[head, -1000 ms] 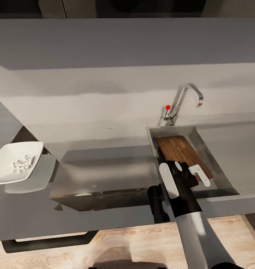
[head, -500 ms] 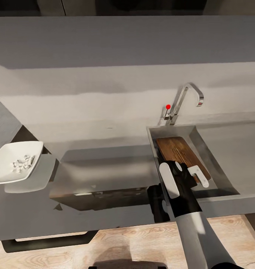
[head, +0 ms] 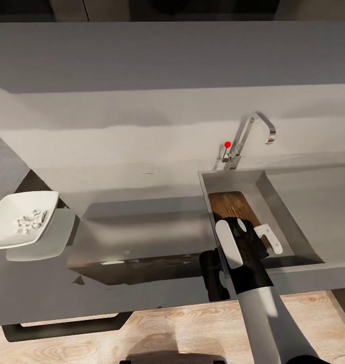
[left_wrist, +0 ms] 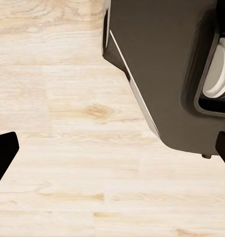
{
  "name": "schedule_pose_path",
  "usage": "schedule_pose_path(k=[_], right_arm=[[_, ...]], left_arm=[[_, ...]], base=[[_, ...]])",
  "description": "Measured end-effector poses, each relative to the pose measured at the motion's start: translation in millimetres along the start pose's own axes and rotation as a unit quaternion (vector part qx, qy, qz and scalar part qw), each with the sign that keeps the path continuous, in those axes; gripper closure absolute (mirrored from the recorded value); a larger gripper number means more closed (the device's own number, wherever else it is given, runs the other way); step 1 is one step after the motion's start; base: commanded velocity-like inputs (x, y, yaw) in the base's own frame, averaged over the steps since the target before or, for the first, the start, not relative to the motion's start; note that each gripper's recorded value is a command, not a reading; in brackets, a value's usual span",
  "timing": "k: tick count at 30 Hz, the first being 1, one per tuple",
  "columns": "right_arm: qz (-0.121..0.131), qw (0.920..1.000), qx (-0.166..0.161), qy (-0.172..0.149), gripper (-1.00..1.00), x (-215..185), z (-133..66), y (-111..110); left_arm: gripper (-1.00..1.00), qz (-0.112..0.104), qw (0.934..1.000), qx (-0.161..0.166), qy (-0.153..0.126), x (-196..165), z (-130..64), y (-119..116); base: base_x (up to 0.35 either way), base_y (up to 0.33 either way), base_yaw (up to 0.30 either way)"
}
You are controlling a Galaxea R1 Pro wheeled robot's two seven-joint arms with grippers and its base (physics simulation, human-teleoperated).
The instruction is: In the kitchen, take the Vidalia onion out of the sink, dice it on the chopping board with the paring knife, put the diced onion into the bowl on the countertop, then place both the paring knife and the chopping board into the sink.
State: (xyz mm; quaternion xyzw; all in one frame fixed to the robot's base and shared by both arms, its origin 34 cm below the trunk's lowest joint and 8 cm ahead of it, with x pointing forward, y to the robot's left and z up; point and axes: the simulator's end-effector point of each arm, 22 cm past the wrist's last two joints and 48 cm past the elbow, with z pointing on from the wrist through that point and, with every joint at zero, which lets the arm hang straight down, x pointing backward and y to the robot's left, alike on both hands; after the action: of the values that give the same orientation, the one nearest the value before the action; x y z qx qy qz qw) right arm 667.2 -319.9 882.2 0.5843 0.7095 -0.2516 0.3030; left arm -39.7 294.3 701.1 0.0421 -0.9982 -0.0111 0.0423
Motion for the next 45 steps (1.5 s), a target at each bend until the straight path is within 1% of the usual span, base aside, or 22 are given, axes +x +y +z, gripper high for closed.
schedule_pose_path(k=[4, 6, 7, 8, 9, 10, 11, 13, 15, 16, 18, 20, 23, 25, 26, 28, 30, 32, 35, 37, 40, 45], right_arm=[[0.005, 1.0000, -0.004, -0.002, -1.00, -4.0, -3.1, 2.2], [0.021, 0.9995, -0.020, -0.007, -1.00, -15.3, -11.7, 9.5], [0.030, 0.9989, -0.033, -0.012, -1.00, -22.7, -18.9, 15.1], [0.037, 0.9974, -0.057, -0.024, -1.00, -34.0, -34.3, 25.1], [0.035, 0.9961, -0.073, -0.036, -1.00, -40.3, -47.0, 31.2], [0.025, 0.9942, -0.090, -0.054, -1.00, -47.2, -66.0, 36.5], [0.017, 0.9930, -0.097, -0.066, -1.00, -51.0, -78.8, 37.7], [0.006, 0.9874, -0.134, -0.085, -1.00, -57.7, -105.2, 48.9], [-0.001, 0.9845, -0.151, -0.090, -1.00, -59.5, -116.5, 53.6], [-0.010, 0.9831, -0.158, -0.093, -1.00, -58.8, -121.5, 55.8], [-0.047, 0.9770, -0.182, -0.102, -1.00, -51.0, -138.3, 63.1], [-0.072, 0.9707, -0.202, -0.108, -1.00, -42.6, -152.6, 68.6], [-0.107, 0.9558, -0.246, -0.119, -1.00, -24.2, -182.4, 77.2], [-0.132, 0.9396, -0.292, -0.120, -1.00, -6.0, -212.9, 82.2], [-0.140, 0.9326, -0.313, -0.111, -1.00, 2.7, -222.3, 86.4], [-0.163, 0.9219, -0.338, -0.097, -1.00, 13.9, -218.2, 90.9], [-0.190, 0.9067, -0.369, -0.073, -1.00, 28.5, -208.0, 97.9], [-0.218, 0.8833, -0.410, -0.063, -1.00, 35.6, -191.1, 108.0], [-0.241, 0.8605, -0.445, -0.056, -1.00, 38.4, -176.4, 115.0], [-0.248, 0.8551, -0.452, -0.056, -1.00, 36.8, -169.5, 115.8], [-0.248, 0.8521, -0.457, -0.056, -1.00, 35.0, -169.1, 116.6], [-0.247, 0.8499, -0.462, -0.056, -1.00, 33.8, -172.1, 117.2]], left_arm=[[-1.00, 0.000, 1.0000, 0.000, 0.000, -0.2, 0.1, 0.0], [-1.00, 0.000, 1.0000, 0.000, 0.000, -0.1, 0.1, -0.1], [-1.00, 0.000, 1.0000, 0.000, 0.000, -0.2, 0.1, 0.0], [-1.00, 0.000, 1.0000, 0.000, 0.000, 0.0, 0.0, 0.0], [-1.00, 0.000, 1.0000, 0.000, 0.000, 0.3, -0.1, 0.0], [-1.00, 0.000, 1.0000, 0.000, 0.000, 0.2, -0.1, 0.0], [-1.00, 0.000, 1.0000, 0.000, 0.000, 0.2, -0.1, 0.0], [-1.00, 0.000, 1.0000, 0.000, 0.000, -0.1, 0.1, 0.0], [-1.00, 0.000, 1.0000, 0.000, 0.000, -0.2, 0.1, 0.0], [-1.00, 0.000, 1.0000, 0.000, 0.000, -0.2, 0.1, 0.0], [-1.00, 0.000, 1.0000, 0.000, 0.000, 0.0, 0.0, 0.1], [-1.00, -0.001, 1.0000, 0.000, 0.000, 0.1, 0.0, 0.1], [-1.00, 0.000, 1.0000, -0.001, 0.002, 2.2, -0.3, 0.5], [-1.00, 0.000, 1.0000, -0.001, 0.003, 2.7, -0.4, 0.6], [-1.00, 0.000, 1.0000, -0.001, 0.003, 2.6, -0.4, 0.6], [-1.00, 0.000, 1.0000, -0.001, 0.003, 2.7, -0.4, 0.6], [-1.00, 0.000, 1.0000, -0.001, 0.003, 2.6, -0.4, 0.6], [-1.00, 0.000, 1.0000, -0.001, 0.003, 2.6, -0.4, 0.7], [-1.00, 0.000, 1.0000, -0.001, 0.003, 2.7, -0.3, 0.8], [-1.00, -0.001, 1.0000, -0.001, 0.004, 3.0, -0.4, 0.8], [-1.00, -0.001, 1.0000, -0.001, 0.004, 3.5, -0.6, 1.0], [-1.00, -0.001, 1.0000, -0.001, 0.004, 3.3, -0.5, 0.9]], base=[[0.000, 0.000, 0.000], [0.000, 0.000, 0.000], [0.000, 0.000, 0.000], [0.000, 0.000, 0.000], [0.000, 0.000, 0.000], [0.000, 0.000, 0.000], [0.000, 0.000, 0.000], [0.000, 0.000, 0.000], [0.000, 0.000, 0.000], [0.000, 0.000, 0.000], [0.000, 0.000, 0.000], [0.000, 0.000, 0.000], [-0.015, 0.000, 0.000], [-0.071, 0.000, 0.000], [-0.083, 0.000, 0.000], [-0.089, 0.000, 0.000], [-0.092, 0.000, 0.000], [-0.094, 0.000, 0.000], [-0.098, 0.000, 0.000], [-0.171, 0.000, 0.000], [-0.284, 0.000, 0.000], [-0.332, 0.000, 0.000]])
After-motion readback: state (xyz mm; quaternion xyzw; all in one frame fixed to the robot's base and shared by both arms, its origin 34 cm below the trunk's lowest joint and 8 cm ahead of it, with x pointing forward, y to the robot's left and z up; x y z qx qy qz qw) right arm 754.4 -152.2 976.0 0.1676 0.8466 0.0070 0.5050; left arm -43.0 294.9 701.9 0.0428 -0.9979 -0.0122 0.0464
